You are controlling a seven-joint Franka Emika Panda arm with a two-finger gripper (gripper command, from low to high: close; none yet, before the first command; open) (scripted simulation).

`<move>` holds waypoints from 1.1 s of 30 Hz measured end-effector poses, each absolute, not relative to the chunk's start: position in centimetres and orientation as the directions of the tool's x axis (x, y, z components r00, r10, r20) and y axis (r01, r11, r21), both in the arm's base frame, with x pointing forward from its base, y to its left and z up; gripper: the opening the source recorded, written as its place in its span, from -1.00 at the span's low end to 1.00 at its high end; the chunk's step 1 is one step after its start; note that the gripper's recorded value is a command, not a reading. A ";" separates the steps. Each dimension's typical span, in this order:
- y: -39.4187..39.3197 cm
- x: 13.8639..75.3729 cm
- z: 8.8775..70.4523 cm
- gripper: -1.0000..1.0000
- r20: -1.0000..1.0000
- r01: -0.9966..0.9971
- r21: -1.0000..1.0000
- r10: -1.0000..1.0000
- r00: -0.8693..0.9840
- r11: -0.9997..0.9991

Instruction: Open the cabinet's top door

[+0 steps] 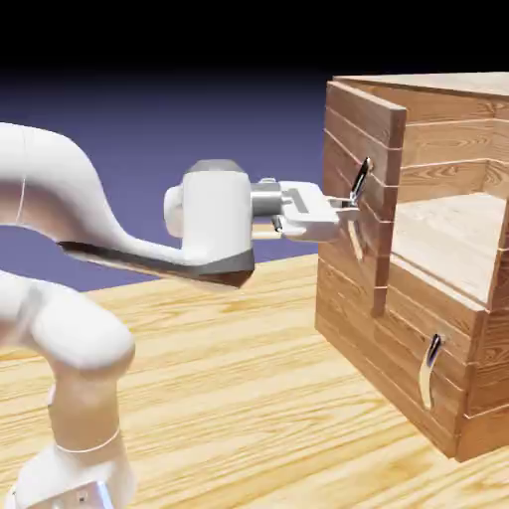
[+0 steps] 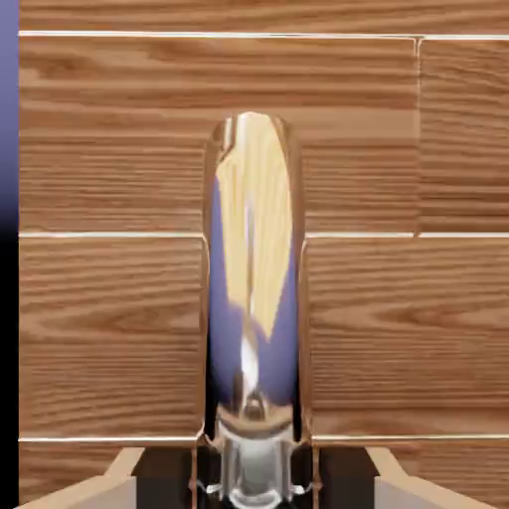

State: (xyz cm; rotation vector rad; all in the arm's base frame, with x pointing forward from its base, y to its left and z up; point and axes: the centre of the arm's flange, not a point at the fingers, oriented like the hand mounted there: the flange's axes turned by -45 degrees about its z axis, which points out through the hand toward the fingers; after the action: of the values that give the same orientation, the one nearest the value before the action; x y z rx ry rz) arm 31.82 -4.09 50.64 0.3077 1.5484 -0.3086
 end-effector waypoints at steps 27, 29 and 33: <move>10.9 19.7 50.6 -1.00 -1.000 0.709 0.000 0.000 0.000 0.706; 12.4 18.9 50.6 -1.00 -1.000 0.731 0.000 0.000 0.000 0.682; 15.6 17.5 50.6 -1.00 -1.000 0.779 0.000 0.000 0.000 0.627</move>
State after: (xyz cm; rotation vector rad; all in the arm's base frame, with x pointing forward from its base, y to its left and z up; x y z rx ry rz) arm 17.51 15.65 50.64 0.6969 1.4561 -0.6966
